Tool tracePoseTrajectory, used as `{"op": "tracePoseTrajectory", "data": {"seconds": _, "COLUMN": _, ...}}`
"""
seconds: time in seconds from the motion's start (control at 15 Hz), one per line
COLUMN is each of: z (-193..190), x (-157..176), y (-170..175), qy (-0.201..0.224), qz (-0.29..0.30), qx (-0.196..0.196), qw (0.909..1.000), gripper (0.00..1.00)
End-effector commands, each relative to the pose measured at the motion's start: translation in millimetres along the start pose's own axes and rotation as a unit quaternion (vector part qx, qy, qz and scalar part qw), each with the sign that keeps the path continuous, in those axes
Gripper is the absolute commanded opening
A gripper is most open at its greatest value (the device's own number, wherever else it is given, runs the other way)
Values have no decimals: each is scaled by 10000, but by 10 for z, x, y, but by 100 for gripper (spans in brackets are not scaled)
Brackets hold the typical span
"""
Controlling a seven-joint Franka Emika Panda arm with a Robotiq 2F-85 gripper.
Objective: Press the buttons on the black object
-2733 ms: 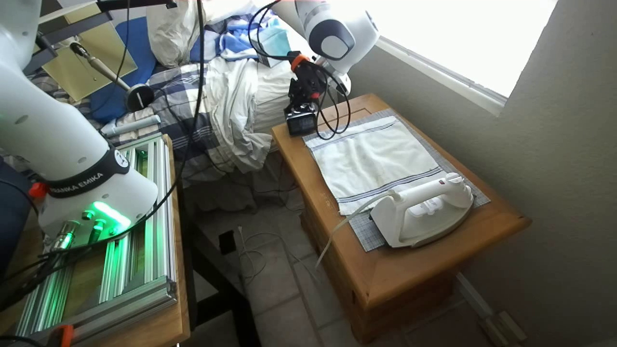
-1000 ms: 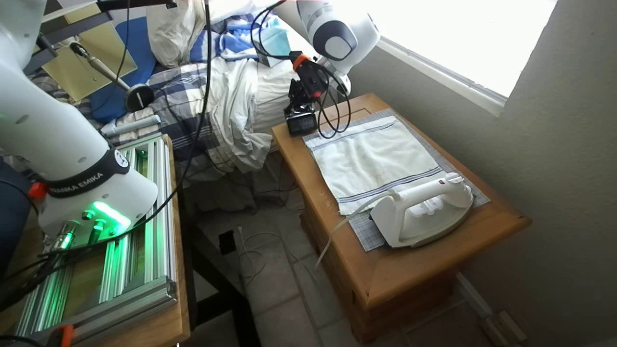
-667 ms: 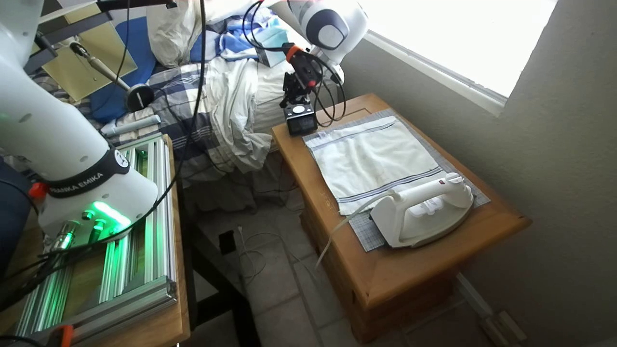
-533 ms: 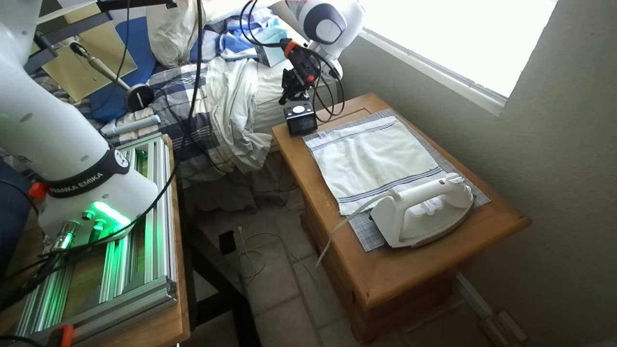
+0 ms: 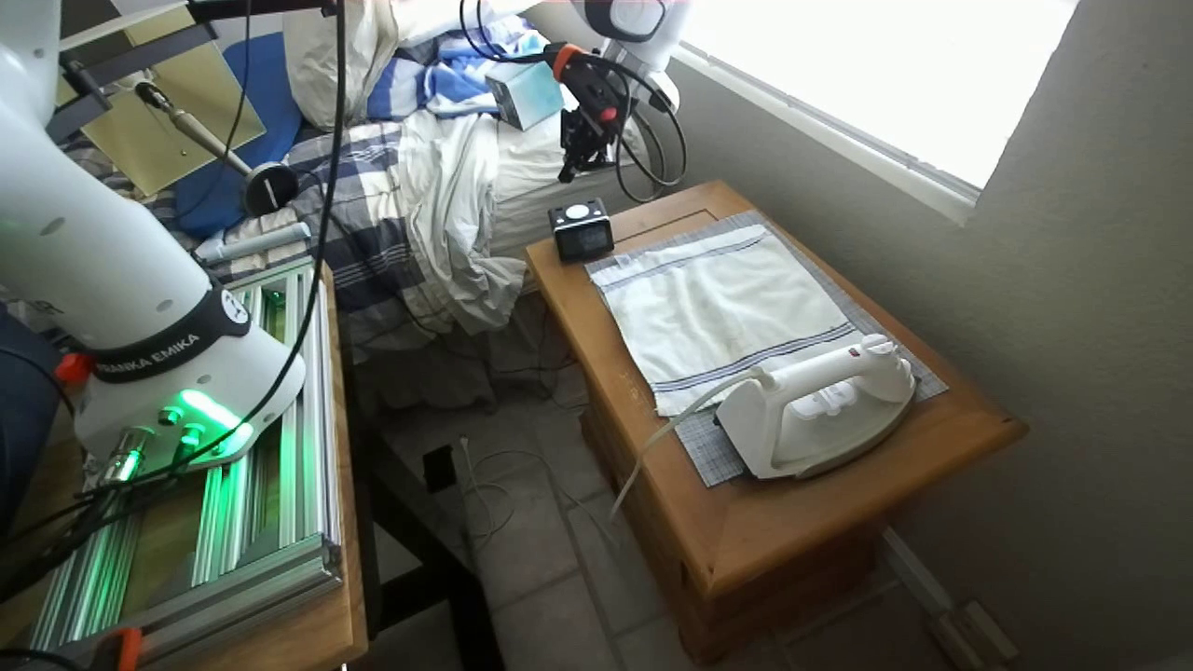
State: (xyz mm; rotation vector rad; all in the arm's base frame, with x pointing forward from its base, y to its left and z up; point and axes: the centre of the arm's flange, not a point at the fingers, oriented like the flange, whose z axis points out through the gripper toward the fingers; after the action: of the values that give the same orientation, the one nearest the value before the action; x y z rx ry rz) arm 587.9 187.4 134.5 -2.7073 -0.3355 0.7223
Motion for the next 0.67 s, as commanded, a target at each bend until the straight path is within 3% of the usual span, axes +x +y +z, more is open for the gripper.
{"op": "tracePoseTrajectory", "data": {"seconds": 0.0, "z": -180, "x": -189, "y": 194, "qy": 437, "qz": 345, "qx": -240, "qw": 9982, "gripper": 0}}
{"op": "tracePoseTrajectory", "data": {"seconds": 0.07, "z": -218, "x": -193, "y": 250, "qy": 534, "qz": 412, "qx": -307, "qw": 9973, "gripper": 0}}
{"op": "tracePoseTrajectory", "data": {"seconds": 0.13, "z": -171, "x": -27, "y": 177, "qy": 354, "qz": 214, "qx": -128, "qw": 9991, "gripper": 1}}
{"op": "tracePoseTrajectory", "data": {"seconds": 0.6, "z": -219, "x": -39, "y": 306, "qy": 467, "qz": 328, "qx": -153, "qw": 9983, "gripper": 0}}
